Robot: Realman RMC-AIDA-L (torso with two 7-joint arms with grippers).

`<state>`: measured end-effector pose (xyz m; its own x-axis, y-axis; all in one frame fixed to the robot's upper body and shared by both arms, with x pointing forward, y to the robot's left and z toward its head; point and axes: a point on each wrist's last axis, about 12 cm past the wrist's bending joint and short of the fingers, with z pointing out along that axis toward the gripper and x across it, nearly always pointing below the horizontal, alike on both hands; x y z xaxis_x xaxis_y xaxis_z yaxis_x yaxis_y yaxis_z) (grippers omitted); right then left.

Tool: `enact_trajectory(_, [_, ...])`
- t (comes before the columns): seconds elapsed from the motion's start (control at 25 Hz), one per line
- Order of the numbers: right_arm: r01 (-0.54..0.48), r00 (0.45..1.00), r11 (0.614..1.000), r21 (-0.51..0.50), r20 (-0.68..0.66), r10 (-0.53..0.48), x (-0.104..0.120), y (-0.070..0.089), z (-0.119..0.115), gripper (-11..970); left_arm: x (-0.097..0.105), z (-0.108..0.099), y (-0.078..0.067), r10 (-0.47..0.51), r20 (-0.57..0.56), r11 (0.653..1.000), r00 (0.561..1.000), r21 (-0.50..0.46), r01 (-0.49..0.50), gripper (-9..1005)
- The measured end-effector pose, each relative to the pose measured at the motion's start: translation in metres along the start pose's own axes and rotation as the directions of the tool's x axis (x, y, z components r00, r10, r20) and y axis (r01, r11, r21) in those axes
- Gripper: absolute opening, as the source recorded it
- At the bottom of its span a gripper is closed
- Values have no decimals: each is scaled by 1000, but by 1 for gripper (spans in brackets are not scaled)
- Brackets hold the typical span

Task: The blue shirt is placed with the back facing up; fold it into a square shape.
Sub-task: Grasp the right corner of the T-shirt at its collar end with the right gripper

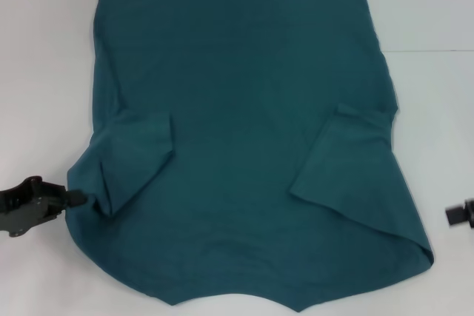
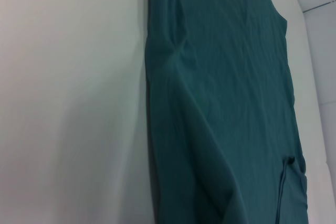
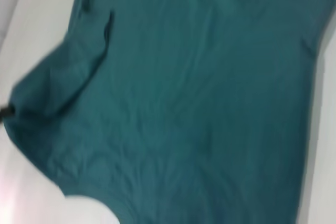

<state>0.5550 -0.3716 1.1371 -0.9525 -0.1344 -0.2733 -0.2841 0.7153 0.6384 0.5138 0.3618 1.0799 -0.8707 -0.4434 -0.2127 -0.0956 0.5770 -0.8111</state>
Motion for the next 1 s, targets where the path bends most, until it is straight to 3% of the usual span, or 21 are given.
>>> enact_trajectory(0.28, [80,996,996,46,-38,-78,1,-1,23,816,-1,1,-1,1,2,1000,1000,-1,-1,50])
enact_trajectory(1.0, [114,990,991,74,-89,-107,-1,4,52,810,0,5,2,-12,3,1000,1000,-3,12,50])
